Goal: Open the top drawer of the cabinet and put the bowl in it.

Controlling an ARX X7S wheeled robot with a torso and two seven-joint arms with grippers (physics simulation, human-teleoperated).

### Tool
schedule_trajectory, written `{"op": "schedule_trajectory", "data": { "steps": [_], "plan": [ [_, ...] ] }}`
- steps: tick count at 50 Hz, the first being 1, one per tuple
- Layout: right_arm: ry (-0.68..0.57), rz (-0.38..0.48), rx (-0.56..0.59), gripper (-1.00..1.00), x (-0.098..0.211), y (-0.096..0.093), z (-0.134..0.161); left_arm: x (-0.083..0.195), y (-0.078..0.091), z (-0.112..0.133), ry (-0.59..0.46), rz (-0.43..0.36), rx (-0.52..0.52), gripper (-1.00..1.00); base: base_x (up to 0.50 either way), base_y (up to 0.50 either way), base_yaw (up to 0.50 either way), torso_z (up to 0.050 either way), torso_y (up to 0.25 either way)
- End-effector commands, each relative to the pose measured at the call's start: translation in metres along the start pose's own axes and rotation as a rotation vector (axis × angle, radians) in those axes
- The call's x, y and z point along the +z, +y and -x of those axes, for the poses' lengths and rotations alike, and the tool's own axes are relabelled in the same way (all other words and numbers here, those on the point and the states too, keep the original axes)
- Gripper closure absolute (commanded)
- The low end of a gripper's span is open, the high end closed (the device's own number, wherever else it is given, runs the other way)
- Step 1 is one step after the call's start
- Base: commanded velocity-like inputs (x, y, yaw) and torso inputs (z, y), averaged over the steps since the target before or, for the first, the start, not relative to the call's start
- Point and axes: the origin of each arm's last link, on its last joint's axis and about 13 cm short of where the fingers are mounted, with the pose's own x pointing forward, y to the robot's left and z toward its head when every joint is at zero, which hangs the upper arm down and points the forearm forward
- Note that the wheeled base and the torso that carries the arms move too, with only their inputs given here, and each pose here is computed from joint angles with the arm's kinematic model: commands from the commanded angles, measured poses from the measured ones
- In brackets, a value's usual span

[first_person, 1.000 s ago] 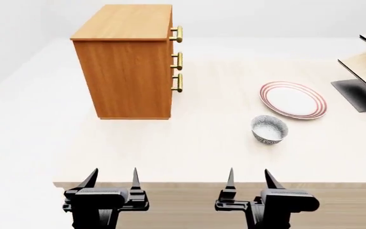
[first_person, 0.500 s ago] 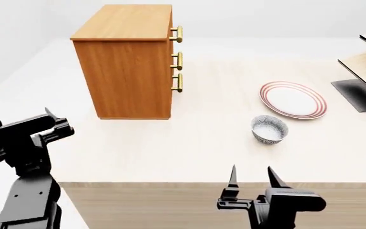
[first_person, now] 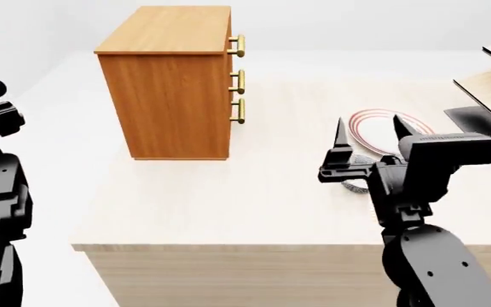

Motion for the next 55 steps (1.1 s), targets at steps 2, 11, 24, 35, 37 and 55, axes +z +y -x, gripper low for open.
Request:
{"op": "schedule_trajectory", "data": {
  "steps": [2, 11, 24, 35, 37, 55],
  "plan": [
    [-0.101, 0.209, -0.053, -1.00, 0.116, -0.048, -0.137, 0.010, 0.002, -0.007, 0.030, -0.038, -0.017, -1.00, 0.00, 0.00, 0.00, 0.000, 0.000],
    [-0.016, 0.236, -0.190, -1.00, 0.113, -0.075, -0.193, 0.012, 0.001, -0.008, 0.015, -0.025, -0.019, -1.00, 0.00, 0.00, 0.00, 0.000, 0.000],
    [0.105, 0.039, -0.203, -1.00, 0.080, -0.080, -0.184, 0.012, 0.006, -0.010, -0.053, -0.028, 0.098, -1.00, 0.00, 0.00, 0.00, 0.000, 0.000],
    [0.137, 0.026, -0.194, -1.00, 0.076, -0.082, -0.182, 0.011, 0.007, -0.011, -0.057, -0.020, 0.122, -1.00, 0.00, 0.00, 0.00, 0.000, 0.000],
    [0.151, 0.026, -0.196, -1.00, 0.073, -0.082, -0.181, 0.011, 0.007, -0.011, -0.056, -0.021, 0.122, -1.00, 0.00, 0.00, 0.00, 0.000, 0.000],
    [0.183, 0.021, -0.189, -1.00, 0.067, -0.082, -0.179, 0.011, 0.008, -0.011, -0.053, -0.022, 0.116, -1.00, 0.02, 0.00, 0.00, 0.000, 0.000]
  ]
}}
